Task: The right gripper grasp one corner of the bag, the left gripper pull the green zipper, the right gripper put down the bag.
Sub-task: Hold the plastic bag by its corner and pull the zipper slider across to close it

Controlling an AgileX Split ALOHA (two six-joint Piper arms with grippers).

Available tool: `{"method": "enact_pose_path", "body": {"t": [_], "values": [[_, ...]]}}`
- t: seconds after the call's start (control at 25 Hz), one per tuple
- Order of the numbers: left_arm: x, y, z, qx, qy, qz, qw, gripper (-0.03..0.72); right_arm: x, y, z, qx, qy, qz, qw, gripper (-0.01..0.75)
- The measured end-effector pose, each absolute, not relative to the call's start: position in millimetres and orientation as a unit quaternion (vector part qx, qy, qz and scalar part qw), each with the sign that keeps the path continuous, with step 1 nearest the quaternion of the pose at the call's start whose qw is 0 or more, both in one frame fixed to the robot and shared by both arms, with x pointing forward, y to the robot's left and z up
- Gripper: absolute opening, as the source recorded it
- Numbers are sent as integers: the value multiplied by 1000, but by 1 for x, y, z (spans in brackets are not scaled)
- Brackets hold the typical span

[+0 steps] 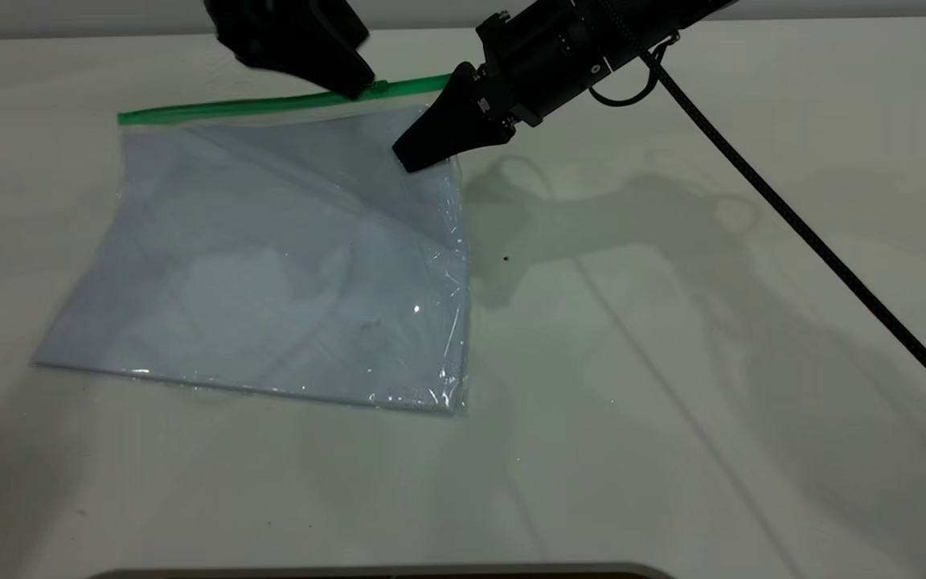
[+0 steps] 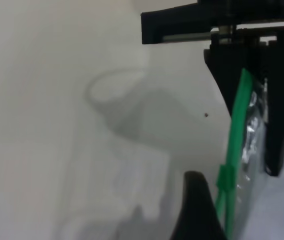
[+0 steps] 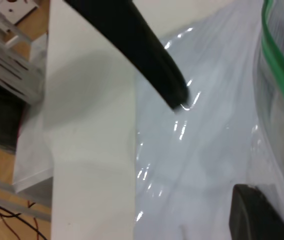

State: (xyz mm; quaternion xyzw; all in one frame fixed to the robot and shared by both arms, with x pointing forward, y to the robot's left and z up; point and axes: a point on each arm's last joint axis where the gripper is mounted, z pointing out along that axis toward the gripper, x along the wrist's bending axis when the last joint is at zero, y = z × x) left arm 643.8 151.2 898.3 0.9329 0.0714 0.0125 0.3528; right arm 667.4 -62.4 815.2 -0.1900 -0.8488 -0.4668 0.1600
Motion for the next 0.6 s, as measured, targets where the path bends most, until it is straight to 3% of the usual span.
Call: {"method": "enact_pose_path", "body": {"t": [0.4, 0.6], "values": [[647, 145, 887, 919, 79, 12, 386, 585, 665, -62, 817, -182, -846, -470, 172, 34], [646, 143, 888, 917, 79, 11, 390, 504, 665, -62, 817, -182, -846, -470, 172, 34]]}}
